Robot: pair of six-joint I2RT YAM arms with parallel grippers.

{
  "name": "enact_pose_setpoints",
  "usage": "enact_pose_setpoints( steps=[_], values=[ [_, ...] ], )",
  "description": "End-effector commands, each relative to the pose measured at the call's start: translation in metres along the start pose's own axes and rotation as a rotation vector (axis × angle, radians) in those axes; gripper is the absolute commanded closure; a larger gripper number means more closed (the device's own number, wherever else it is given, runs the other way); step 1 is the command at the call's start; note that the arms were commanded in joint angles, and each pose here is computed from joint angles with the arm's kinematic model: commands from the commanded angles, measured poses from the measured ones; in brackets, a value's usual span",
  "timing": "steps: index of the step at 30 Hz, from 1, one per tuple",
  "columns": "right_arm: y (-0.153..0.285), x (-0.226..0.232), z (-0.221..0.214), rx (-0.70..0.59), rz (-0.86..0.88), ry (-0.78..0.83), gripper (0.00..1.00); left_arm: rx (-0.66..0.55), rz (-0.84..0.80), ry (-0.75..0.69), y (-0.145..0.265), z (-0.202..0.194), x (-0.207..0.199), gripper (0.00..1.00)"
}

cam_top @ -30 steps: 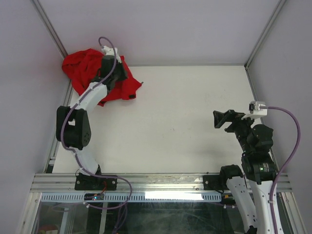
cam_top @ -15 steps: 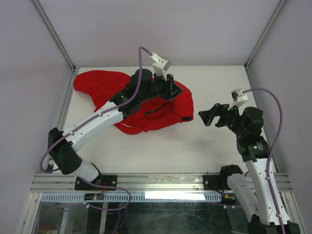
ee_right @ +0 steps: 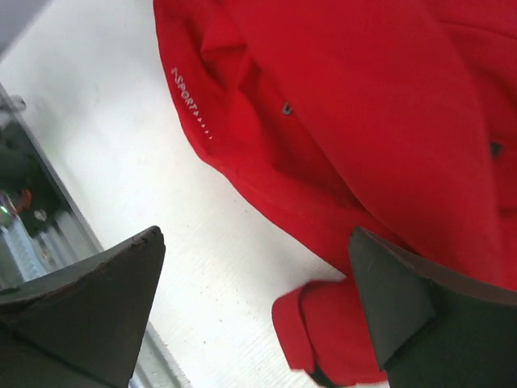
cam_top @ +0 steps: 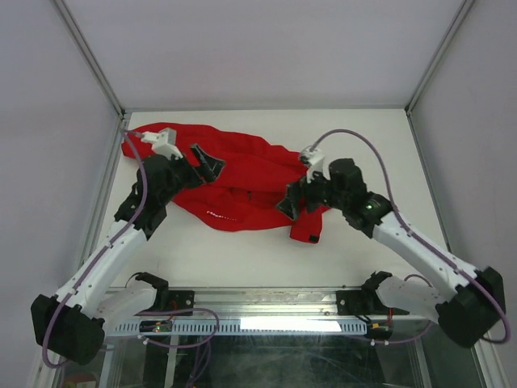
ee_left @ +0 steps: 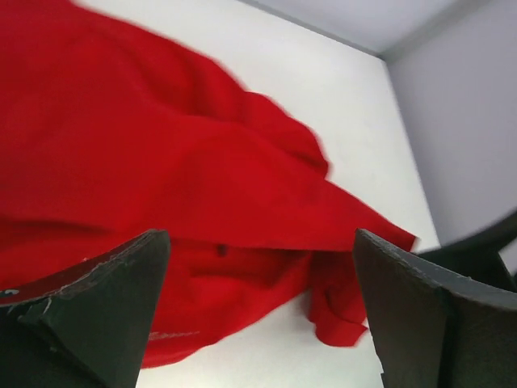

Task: Zip up the jacket

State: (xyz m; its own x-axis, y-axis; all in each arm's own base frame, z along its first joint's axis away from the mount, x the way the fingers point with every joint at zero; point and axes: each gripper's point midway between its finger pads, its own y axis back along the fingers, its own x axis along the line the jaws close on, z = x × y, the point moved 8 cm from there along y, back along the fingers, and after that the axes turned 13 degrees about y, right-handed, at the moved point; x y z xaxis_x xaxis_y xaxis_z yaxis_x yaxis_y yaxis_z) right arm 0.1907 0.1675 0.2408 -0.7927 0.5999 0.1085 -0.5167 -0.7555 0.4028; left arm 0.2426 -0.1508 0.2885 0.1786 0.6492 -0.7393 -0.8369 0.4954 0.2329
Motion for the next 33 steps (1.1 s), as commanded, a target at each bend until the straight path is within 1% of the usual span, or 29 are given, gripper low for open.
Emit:
enact_pose_setpoints(
  steps=[1,2,5,8,12,17,19,21,23,24,25,27,28,29,31,33],
  values=[
    [-0.047,0.01,0.032,-0.009,-0.005,0.232,0.0,-0.124,0.16,0.19,0.017,0.006,0.055,0.01],
    [-0.065,0.012,0.027,0.047,0.0,0.263,0.01,-0.143,0.197,0.228,0.02,0.007,0.07,0.01],
    [-0.105,0.035,0.022,0.148,0.035,0.43,0.01,-0.183,0.283,0.348,0.026,0.002,0.112,0.01],
    [-0.141,0.051,0.015,0.227,0.117,0.494,0.01,-0.184,0.339,0.431,0.03,-0.007,0.14,0.01],
    [-0.182,0.062,-0.003,0.327,0.183,0.566,0.01,-0.188,0.357,0.439,0.032,-0.008,0.145,0.01],
    [-0.224,0.055,-0.027,0.431,0.185,0.591,0.01,-0.18,0.321,0.471,0.031,-0.015,0.147,0.01],
    [-0.235,0.052,-0.032,0.463,0.184,0.594,0.01,-0.166,0.312,0.481,0.03,-0.02,0.149,0.01],
    [-0.249,0.044,-0.044,0.511,0.153,0.589,0.02,-0.153,0.304,0.484,0.03,-0.024,0.151,0.01],
    [-0.259,0.033,-0.049,0.54,0.088,0.564,0.13,-0.138,0.289,0.484,0.029,-0.024,0.148,0.01],
    [-0.262,0.029,-0.047,0.54,0.074,0.544,0.25,-0.131,0.275,0.479,0.029,-0.023,0.145,0.01],
    [-0.264,0.027,-0.043,0.539,0.074,0.524,0.4,-0.13,0.264,0.474,0.03,-0.021,0.143,0.01],
    [-0.263,0.028,-0.022,0.501,0.071,0.501,0.78,-0.131,0.238,0.451,0.031,-0.017,0.136,0.01],
    [-0.262,0.03,-0.006,0.469,0.071,0.498,0.92,-0.136,0.227,0.44,0.033,-0.014,0.133,0.01],
    [-0.258,0.034,0.013,0.43,0.072,0.493,1.0,-0.147,0.215,0.425,0.034,-0.009,0.128,0.01],
    [-0.247,0.038,0.057,0.341,0.069,0.47,1.0,-0.161,0.184,0.38,0.038,0.002,0.116,0.01],
    [-0.227,0.039,0.113,0.209,0.05,0.43,1.0,-0.17,0.154,0.317,0.042,0.018,0.1,0.01]
  ],
)
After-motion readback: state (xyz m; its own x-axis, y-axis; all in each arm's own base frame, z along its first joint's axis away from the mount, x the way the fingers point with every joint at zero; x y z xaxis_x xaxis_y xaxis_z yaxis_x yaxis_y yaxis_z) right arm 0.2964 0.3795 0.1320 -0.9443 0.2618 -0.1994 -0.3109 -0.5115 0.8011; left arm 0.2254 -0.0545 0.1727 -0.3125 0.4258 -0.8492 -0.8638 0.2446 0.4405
